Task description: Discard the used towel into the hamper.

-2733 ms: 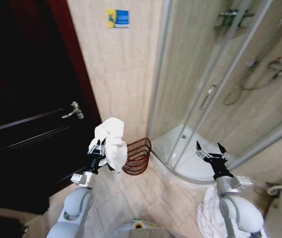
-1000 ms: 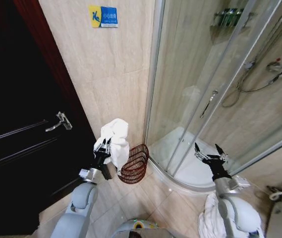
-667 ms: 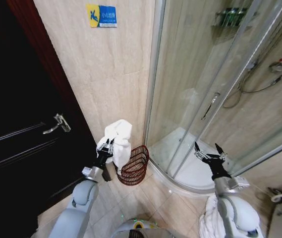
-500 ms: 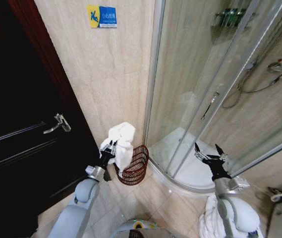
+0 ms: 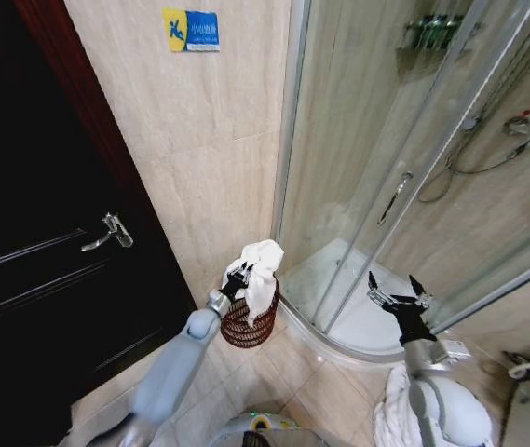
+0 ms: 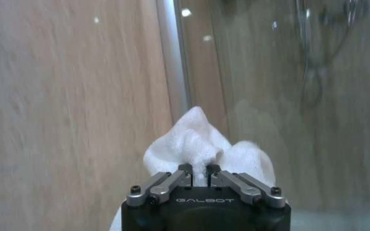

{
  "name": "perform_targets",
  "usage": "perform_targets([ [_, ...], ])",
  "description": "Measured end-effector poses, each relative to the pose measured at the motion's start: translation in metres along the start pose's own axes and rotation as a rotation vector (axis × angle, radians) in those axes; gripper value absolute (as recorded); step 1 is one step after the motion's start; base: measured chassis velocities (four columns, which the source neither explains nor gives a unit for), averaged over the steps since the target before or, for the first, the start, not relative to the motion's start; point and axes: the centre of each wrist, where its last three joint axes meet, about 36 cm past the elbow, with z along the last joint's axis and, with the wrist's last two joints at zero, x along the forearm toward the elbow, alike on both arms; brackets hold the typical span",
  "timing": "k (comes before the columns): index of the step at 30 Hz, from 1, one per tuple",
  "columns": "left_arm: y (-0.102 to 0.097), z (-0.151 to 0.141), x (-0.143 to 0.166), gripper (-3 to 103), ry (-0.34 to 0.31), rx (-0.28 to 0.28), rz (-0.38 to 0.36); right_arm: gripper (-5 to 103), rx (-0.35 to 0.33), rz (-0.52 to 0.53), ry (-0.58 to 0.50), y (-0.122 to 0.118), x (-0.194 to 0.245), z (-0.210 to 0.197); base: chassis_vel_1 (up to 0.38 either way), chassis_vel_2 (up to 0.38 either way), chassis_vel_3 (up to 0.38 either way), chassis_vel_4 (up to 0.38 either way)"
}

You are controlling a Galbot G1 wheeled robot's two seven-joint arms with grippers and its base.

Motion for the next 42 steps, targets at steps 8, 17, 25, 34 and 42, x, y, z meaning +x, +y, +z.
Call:
perform_targets([
  [8, 0.018, 0.052, -0.002, 11, 0.071, -0.121, -0.020, 100, 0.008, -0.004, -0.002, -0.001, 0.000, -0.002, 0.000, 0.000, 0.000, 0.000],
  [17, -0.008, 0.087, 0.018, 10, 0.155, -0.109, -0.063, 100, -0.007, -0.017, -0.035, 0.005, -0.003, -0.003, 0.000, 0.000, 0.000, 0.000],
  [25, -0.006, 0.082, 0.025, 36, 0.227, -0.134, -0.043, 100, -0.006, -0.020, -0.066, 0.005, -0.002, -0.005, 0.000, 0.000, 0.000, 0.000],
  [34, -0.023, 0.074, 0.033, 70, 0.363, -0.116, -0.001, 100, -0.004, -0.026, -0.094, 0.006, -0.002, -0.013, 0.000, 0.000, 0.000, 0.000],
  [42, -0.012, 0.022, 0.050, 98, 0.155, 0.021, -0.186, 100, -0.013, -0.034, -0.096, 0.010, 0.002, -0.019, 0.000, 0.000, 0.000, 0.000],
])
